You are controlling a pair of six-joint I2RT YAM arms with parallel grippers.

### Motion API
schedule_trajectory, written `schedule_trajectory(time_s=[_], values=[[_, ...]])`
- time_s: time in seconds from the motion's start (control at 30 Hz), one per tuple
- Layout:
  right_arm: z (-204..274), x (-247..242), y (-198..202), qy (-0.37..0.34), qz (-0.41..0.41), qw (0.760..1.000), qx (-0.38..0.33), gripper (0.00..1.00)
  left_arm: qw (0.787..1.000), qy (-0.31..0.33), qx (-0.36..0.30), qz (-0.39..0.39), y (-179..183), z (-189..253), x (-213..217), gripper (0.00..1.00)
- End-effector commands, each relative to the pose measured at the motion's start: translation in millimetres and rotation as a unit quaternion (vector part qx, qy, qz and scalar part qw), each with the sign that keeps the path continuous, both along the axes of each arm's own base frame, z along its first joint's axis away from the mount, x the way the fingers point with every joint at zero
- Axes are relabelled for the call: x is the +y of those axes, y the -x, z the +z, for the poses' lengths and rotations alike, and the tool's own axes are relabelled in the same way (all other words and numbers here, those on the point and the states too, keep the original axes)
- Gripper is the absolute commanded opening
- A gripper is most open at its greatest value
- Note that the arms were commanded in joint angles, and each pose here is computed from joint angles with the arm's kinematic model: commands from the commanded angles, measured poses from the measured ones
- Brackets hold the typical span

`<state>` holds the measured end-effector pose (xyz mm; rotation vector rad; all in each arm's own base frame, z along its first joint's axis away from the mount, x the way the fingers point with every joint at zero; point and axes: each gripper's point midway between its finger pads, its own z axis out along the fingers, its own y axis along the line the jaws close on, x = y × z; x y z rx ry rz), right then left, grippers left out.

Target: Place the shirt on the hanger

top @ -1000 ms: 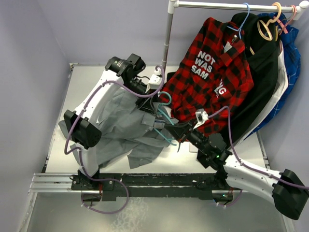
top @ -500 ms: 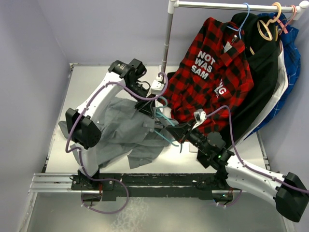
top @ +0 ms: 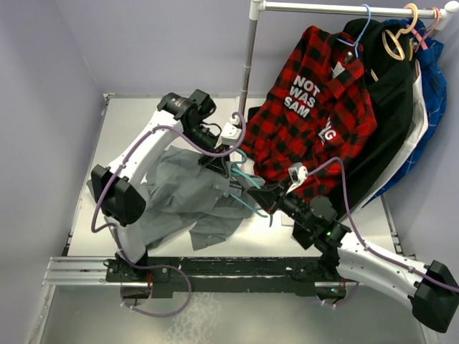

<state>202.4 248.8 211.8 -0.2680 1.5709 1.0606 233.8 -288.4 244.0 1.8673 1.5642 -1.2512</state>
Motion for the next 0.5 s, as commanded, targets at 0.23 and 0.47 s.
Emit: schedule_trajectory(time_s=[0.23, 0.47], values=[[95, -35, -13, -0.094, -0.087, 0.991, -0.049, 0.90, 0.995, 0.032, -0.094, 0.002, 30, 64, 22, 0.00], [112, -76, -5, -0.068, -0.149, 0.984, -0.069, 0.99, 0.991, 0.024, -0.132, 0.026, 24, 79, 35, 0.00]])
